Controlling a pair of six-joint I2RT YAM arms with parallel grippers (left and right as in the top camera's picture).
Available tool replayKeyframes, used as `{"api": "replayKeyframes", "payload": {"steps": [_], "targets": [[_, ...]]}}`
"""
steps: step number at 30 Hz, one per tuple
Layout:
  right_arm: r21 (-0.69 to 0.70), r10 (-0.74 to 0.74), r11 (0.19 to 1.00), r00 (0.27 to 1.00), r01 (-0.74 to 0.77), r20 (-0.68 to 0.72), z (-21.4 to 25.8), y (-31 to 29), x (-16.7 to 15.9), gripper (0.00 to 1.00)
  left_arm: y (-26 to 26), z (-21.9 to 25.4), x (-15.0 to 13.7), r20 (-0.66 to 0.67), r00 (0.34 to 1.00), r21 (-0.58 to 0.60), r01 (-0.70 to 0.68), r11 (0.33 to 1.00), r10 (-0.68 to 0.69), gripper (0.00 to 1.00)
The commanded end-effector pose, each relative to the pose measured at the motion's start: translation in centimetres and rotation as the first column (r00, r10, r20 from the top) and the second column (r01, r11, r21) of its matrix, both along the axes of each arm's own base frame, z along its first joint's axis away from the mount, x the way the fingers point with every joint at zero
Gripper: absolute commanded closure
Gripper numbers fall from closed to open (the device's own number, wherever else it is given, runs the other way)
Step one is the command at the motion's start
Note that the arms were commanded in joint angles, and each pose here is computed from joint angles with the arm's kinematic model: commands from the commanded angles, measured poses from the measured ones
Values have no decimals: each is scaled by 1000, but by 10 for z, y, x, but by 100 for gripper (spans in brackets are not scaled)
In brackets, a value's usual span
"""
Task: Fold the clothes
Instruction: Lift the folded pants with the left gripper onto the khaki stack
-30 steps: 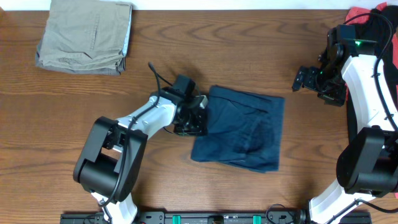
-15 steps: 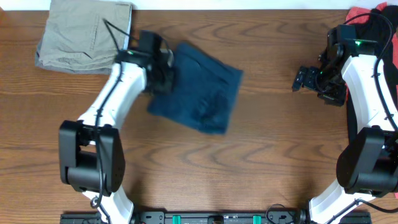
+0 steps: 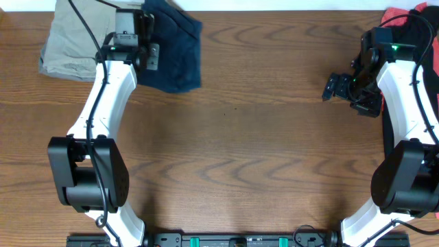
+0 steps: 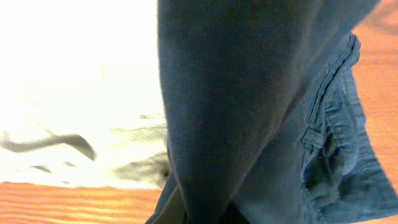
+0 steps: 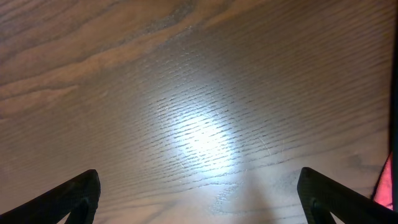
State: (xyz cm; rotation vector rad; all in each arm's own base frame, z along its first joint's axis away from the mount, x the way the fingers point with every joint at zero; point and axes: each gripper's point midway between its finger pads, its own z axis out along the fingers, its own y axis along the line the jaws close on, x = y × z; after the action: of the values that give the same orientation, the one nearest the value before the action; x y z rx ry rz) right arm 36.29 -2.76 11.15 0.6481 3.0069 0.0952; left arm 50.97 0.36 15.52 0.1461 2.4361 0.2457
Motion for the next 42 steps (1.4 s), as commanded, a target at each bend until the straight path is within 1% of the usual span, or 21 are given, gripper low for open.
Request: {"api": "replayKeyframes", "payload": {"steps": [1, 5, 7, 11, 16, 23, 26, 31, 36, 42], "targets": [[-8, 5, 1000, 1000, -5, 10, 4, -4, 0, 1, 16, 22, 16, 71, 997, 107, 4, 994, -12, 94], [-8, 6, 1000, 1000, -6, 10, 4, -4, 0, 1, 33, 45, 31, 183, 982, 180, -73, 981, 39, 94], [-8, 5, 1000, 1000, -5, 10, 4, -4, 0, 1, 38, 53, 35, 220, 974, 193, -97, 976, 53, 94], [-8, 6, 1000, 1000, -6, 9, 4, -4, 0, 1, 44, 59, 38, 246, 967, 197, -115, 974, 64, 94], [-8, 6, 1000, 1000, -6, 10, 4, -4, 0, 1, 65, 75, 40, 316, 938, 233, -222, 947, 142, 94], [-8, 6, 1000, 1000, -6, 9, 4, -4, 0, 1, 64, 84, 40, 337, 931, 229, -226, 947, 141, 94], [-8, 6, 1000, 1000, -6, 10, 4, -4, 0, 1, 61, 99, 38, 370, 918, 213, -232, 949, 141, 94], [-8, 6, 1000, 1000, -6, 10, 4, -4, 0, 1, 56, 129, 31, 442, 880, 143, -261, 955, 175, 94], [-8, 6, 1000, 1000, -6, 10, 4, -4, 0, 1, 47, 145, 26, 469, 869, 134, -249, 959, 160, 94], [-8, 6, 1000, 1000, -6, 10, 4, -4, 0, 1, 30, 153, 25, 482, 866, 129, -221, 967, 133, 94]]}}
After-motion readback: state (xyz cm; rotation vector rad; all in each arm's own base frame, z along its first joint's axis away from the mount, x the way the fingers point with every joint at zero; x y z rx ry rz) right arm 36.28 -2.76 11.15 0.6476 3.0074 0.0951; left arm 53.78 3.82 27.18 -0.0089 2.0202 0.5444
